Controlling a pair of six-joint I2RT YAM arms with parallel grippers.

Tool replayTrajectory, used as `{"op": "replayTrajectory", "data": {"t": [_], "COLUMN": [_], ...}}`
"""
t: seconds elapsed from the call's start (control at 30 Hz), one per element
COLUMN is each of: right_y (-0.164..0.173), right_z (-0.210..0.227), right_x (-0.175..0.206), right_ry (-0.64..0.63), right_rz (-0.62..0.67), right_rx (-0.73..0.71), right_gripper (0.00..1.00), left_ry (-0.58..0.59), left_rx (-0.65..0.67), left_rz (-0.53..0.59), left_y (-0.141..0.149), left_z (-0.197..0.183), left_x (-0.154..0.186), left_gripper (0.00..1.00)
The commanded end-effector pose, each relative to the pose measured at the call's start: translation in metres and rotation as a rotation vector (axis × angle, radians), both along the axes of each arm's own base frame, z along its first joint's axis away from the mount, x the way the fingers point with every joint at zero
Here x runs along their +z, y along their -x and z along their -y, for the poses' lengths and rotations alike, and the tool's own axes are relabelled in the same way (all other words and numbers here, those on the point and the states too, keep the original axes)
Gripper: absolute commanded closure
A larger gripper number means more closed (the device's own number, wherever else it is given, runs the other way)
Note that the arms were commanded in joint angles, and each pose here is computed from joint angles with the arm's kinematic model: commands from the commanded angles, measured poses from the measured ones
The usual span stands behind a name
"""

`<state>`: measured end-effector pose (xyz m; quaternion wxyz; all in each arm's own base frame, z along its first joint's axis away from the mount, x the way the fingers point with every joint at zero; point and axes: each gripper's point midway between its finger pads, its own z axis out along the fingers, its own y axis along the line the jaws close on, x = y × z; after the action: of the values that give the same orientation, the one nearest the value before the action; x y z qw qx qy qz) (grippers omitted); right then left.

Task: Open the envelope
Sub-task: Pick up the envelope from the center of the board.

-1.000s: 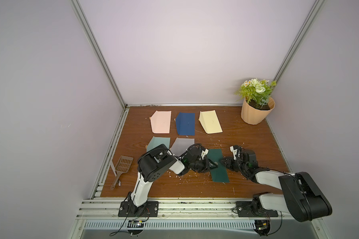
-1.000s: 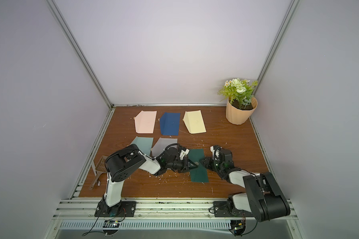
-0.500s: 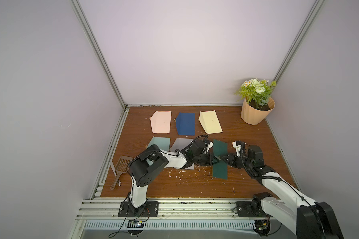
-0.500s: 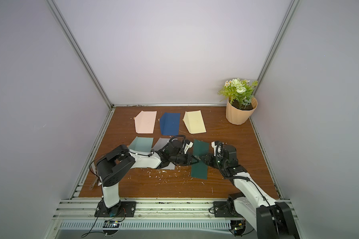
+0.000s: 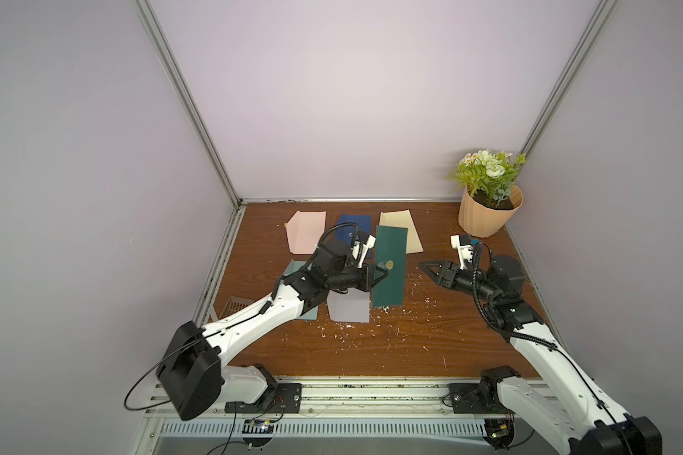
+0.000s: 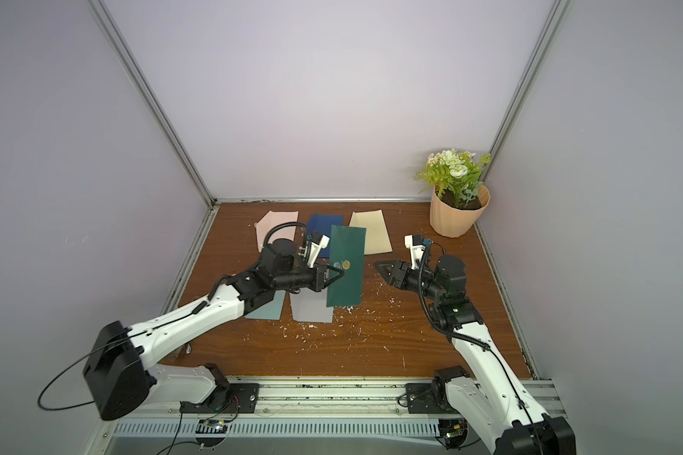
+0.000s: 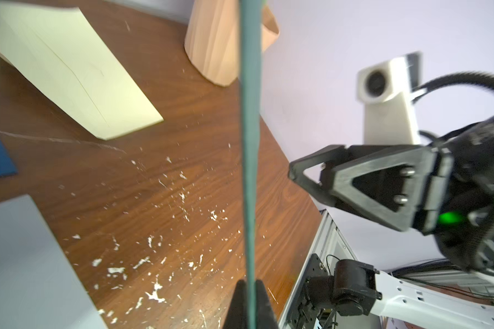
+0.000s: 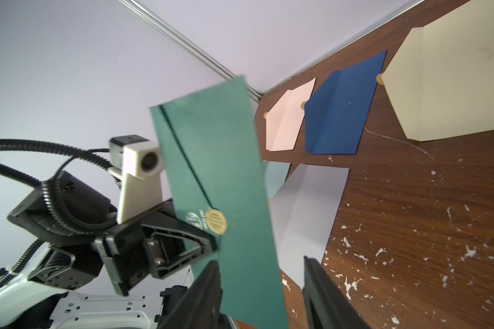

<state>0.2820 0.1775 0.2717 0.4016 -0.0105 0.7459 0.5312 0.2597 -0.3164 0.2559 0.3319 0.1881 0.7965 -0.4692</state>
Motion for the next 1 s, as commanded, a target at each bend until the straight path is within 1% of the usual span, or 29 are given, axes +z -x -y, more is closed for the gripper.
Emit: {"op": "replayTrajectory", "data": {"t": [0.0,0.1,0.2,0.27,0.4,0.47,0.57,0.73,0.77,0.8,0.87,0.93,0.97], "right_y": [0.007,0.007,0.01,0.012,0.019,0.023,0.022,0.032,0.033,0.034,0.034,0.033,0.034], "right_z": [-0.012,-0.019,-0.028,-0.035,-0.044,-0.049,-0.06,-0.079,-0.083,-0.086,-0.089,-0.089,-0.089], "right_x": [0.049,0.064,0.078,0.083,0.092,0.093,0.085,0.088,0.089,0.088,0.089,0.089,0.091], "right_ry": [-0.097,-0.118,-0.151,-0.145,-0.154,-0.159,-0.131,-0.14,-0.14,-0.138,-0.138,-0.136,-0.137], "right_rz": [0.166,0.22,0.265,0.279,0.321,0.332,0.311,0.331,0.332,0.331,0.334,0.332,0.335], "right_rx": [0.091,0.135,0.179,0.206,0.238,0.259,0.279,0.357,0.369,0.376,0.383,0.381,0.377], "right_gripper": [0.48,0.48,0.48,0.49,0.49,0.49,0.49,0.52,0.56,0.63,0.84,0.99,1.0], "left_ry": [0.012,0.092,0.136,0.164,0.185,0.219,0.281,0.273,0.274,0.271,0.259,0.242,0.229], "left_rx": [-0.065,-0.138,-0.187,-0.206,-0.199,-0.211,-0.252,-0.263,-0.268,-0.265,-0.267,-0.261,-0.255], "left_rz": [0.044,0.058,0.055,0.069,0.079,0.08,0.089,0.057,0.048,0.042,0.029,0.023,0.015], "left_y": [0.017,0.034,0.043,0.047,0.042,0.041,0.046,0.042,0.041,0.039,0.038,0.036,0.035], "left_z": [-0.018,-0.016,-0.014,-0.013,-0.016,-0.018,-0.015,-0.01,-0.008,-0.008,-0.006,-0.007,-0.007], "left_x": [0.006,0.018,0.022,0.028,0.034,0.039,0.049,0.04,0.038,0.036,0.031,0.026,0.022], "left_gripper": [1.0,1.0,1.0,1.0,1.0,1.0,1.0,1.0,1.0,1.0,1.0,1.0,1.0]}}
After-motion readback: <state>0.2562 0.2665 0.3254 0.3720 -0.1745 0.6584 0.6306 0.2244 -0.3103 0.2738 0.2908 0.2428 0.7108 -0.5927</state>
